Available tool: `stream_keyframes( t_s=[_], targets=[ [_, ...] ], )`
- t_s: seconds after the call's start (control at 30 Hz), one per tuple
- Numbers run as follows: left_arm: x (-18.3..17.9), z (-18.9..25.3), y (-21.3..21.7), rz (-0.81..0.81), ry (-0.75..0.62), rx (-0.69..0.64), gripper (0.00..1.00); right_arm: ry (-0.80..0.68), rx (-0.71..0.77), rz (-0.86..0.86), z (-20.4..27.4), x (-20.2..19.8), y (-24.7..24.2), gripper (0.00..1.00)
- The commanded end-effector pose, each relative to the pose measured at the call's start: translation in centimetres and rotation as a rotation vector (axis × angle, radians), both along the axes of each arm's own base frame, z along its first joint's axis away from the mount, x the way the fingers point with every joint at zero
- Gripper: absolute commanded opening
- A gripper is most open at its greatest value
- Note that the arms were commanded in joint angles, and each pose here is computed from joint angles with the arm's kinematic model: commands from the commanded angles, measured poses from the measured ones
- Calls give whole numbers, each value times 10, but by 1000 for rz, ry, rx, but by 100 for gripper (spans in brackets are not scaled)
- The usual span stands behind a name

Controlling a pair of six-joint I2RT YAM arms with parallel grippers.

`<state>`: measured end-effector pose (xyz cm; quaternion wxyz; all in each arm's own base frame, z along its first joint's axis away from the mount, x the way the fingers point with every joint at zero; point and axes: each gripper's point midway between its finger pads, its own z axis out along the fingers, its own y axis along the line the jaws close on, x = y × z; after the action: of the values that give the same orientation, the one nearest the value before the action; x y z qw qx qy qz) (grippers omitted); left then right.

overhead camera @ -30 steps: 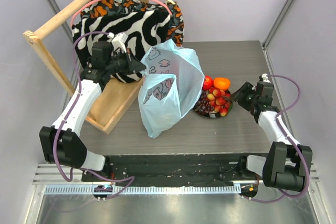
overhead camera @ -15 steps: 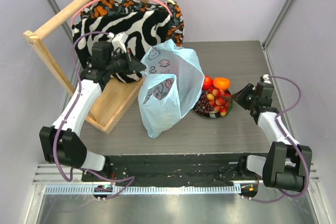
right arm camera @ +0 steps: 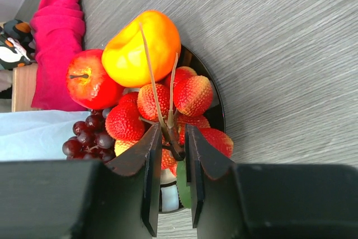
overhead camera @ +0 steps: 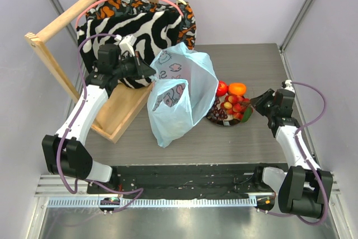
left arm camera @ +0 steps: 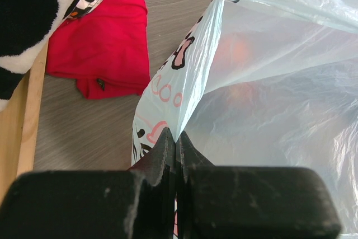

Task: Place the fruits into the plastic bag

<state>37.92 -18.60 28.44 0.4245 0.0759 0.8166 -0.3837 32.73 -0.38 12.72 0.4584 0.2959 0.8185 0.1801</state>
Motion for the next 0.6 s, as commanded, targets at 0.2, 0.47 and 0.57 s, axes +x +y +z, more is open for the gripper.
stream_keyframes(
  t_s=[0.2,0.47,0.57],
  targets=[
    [-1,32,-1,-18,-88,-25,0,-62,20,9,28,0,4,19],
    [-1,32,-2,-19,-87,-30,0,-80,20,25,41,-9,8,16],
    [-1,33,-2,-20,-89,-32,0,-95,12,31,51,-12,9,16]
  ],
)
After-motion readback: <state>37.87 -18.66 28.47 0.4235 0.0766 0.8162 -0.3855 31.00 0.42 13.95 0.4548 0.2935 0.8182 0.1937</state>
